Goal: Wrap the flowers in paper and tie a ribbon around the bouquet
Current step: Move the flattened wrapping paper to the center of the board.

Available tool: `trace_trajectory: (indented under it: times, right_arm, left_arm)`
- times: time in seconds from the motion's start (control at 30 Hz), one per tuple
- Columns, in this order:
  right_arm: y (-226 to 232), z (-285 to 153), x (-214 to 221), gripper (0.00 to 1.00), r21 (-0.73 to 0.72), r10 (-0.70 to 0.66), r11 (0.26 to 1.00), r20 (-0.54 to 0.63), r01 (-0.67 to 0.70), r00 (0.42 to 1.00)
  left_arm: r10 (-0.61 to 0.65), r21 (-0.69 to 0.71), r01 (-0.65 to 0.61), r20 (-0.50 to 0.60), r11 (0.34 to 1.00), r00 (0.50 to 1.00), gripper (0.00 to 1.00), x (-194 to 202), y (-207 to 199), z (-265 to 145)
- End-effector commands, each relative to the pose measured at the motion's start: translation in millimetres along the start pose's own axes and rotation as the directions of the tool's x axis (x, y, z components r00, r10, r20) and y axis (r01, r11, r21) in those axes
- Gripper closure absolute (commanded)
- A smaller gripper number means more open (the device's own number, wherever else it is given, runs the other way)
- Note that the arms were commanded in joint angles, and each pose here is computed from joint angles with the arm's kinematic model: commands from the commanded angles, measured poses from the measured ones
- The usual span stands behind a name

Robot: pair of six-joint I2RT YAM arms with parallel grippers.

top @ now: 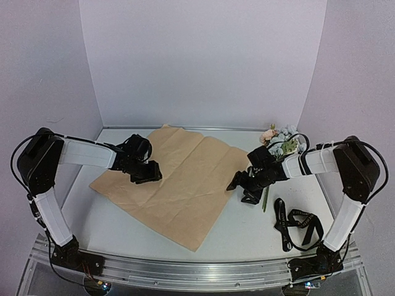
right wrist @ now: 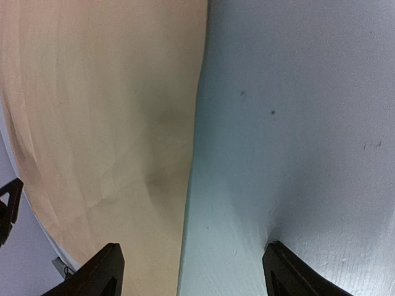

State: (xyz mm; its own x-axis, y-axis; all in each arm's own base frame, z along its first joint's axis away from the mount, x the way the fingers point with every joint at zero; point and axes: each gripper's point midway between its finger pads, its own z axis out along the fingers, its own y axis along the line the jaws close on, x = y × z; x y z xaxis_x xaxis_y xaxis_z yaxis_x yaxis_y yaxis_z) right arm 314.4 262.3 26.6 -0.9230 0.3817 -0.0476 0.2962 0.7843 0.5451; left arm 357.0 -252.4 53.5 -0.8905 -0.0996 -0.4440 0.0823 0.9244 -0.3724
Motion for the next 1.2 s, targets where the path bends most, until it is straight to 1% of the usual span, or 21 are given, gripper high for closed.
trace_trajectory:
  times: [0.0,0.13,0.33,0.53,0.63,0.77,0.83,0.87,0.93,0.97,1.07,1.17]
  right_arm:
    - [11.4,5.3,-25.7,0.22,-0.08,0.066,0.995,0.056,-0.062,0.996]
    - [8.3,14.5,-36.3,0.25,-0.113,0.118,0.987,0.073,-0.11,0.99]
    - [1.0,25.9,-46.3,0.32,-0.123,0.169,0.98,0.082,-0.159,0.982]
    - [-0.1,32.9,-61.7,0.41,-0.156,0.225,0.965,0.1,-0.208,0.969]
    - [2.4,34.9,-65.6,0.46,-0.172,0.233,0.962,0.108,-0.213,0.966]
    - [6.8,35.3,-70.0,0.6,-0.191,0.241,0.957,0.113,-0.217,0.964]
    - [8.1,34.5,-70.0,0.69,-0.196,0.242,0.956,0.111,-0.218,0.964]
    - [8.1,34.2,-69.2,0.77,-0.196,0.241,0.956,0.11,-0.217,0.964]
    - [7.0,32.1,-66.9,0.88,-0.196,0.24,0.957,0.109,-0.215,0.965]
    - [4.9,30.7,-65.4,0.91,-0.194,0.24,0.957,0.111,-0.216,0.964]
    - [-3.4,27.2,-54.7,0.95,-0.175,0.234,0.962,0.122,-0.211,0.965]
    - [-18.6,21.5,-32.8,0.98,-0.128,0.192,0.976,0.156,-0.173,0.969]
  left_arm:
    - [0.008,0.018,-0.008,0.027,1.0,1.0,0.49,-11.4,-6.4,4.6]
    - [0.012,-0.013,-0.012,0.01,1.0,1.0,0.5,-10.4,-1.5,15.0]
    - [0.021,-0.043,-0.022,-0.01,0.999,1.0,0.52,-11.9,1.0,27.3]
    - [0.032,-0.073,-0.034,-0.028,0.997,0.999,0.54,-12.1,5.1,35.4]
    - [0.033,-0.073,-0.036,-0.034,0.997,0.999,0.54,-11.5,5.1,37.3]
    - [0.035,-0.075,-0.038,-0.043,0.996,0.998,0.55,-9.3,5.8,39.0]
    - [0.037,-0.071,-0.04,-0.043,0.997,0.998,0.55,-9.2,4.9,38.6]
    - [0.037,-0.07,-0.039,-0.042,0.997,0.998,0.55,-9.4,4.7,38.6]
    - [0.041,-0.062,-0.043,-0.041,0.997,0.998,0.55,-10.8,2.6,37.6]
    - [0.041,-0.056,-0.043,-0.043,0.998,0.998,0.55,-10.7,1.3,37.0]
    - [0.035,-0.027,-0.036,-0.049,0.999,0.998,0.55,-8.4,-4.1,33.6]
    - [0.029,-0.002,-0.029,-0.061,1.0,0.998,0.55,1.1,-7.8,30.1]
